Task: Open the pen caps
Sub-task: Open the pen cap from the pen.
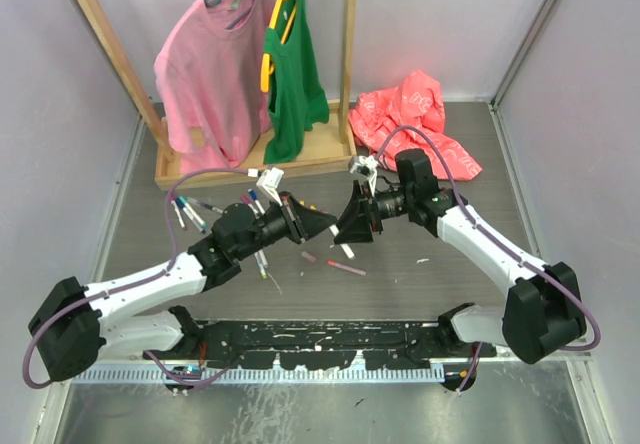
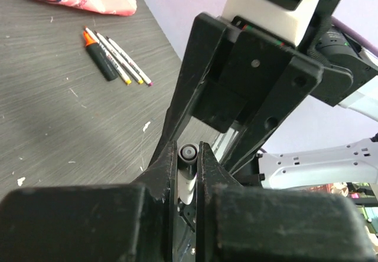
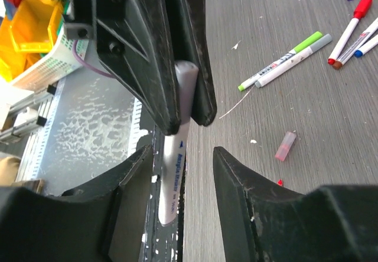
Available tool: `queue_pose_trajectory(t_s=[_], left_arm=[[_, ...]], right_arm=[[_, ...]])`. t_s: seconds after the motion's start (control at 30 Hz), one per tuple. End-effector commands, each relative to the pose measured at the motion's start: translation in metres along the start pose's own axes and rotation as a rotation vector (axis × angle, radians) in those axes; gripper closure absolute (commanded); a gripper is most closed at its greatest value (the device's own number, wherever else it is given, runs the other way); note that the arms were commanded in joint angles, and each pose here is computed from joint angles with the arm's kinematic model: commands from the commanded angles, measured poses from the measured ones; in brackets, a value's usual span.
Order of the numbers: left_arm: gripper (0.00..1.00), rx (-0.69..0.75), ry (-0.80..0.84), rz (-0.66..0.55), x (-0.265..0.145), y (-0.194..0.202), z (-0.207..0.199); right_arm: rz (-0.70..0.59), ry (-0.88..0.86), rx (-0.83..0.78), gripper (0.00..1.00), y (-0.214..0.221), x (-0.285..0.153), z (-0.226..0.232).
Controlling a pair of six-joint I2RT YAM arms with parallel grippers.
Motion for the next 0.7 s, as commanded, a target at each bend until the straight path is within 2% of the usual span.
queue_pose_trajectory(t_s=[0.0, 0.33, 0.43, 0.5, 0.67], left_arm=[[1.00, 0.016, 0.109, -0.029, 0.003, -0.007, -0.020], [1.00, 0.054, 0.102, -0.105, 0.003, -0.021, -0.019], [1.00, 0.059, 0.101, -0.121, 0.002, -0.024, -0.019], [1.00, 0.061, 0.104, -0.129, 0.001, -0.025, -0.020], [1.00, 0.080, 0.104, -0.211, -0.003, -0.041, -0.024]], right_arm=[[-0.074, -0.012, -0.047, 0.49, -0.023, -0.003, 0.009], [-0.059, -0.011, -0.003, 0.51, -0.015, -0.001, 0.005], [-0.056, -0.006, -0.004, 0.55, -0.015, 0.000, 0.005], [-0.054, -0.007, -0.003, 0.62, -0.014, 0.001, 0.005], [-0.042, -0.011, 0.009, 0.93, -0.012, 0.002, 0.004]])
Point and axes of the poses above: each gripper's point midway between its finger pads, its own x axis out along the fingers, its own z axis along the line the jaws close on, y = z × x, the point moved 1 cm from there along -x, back along the fingers, and after that the axes turned 9 degrees about -x, right-handed, at the moved point
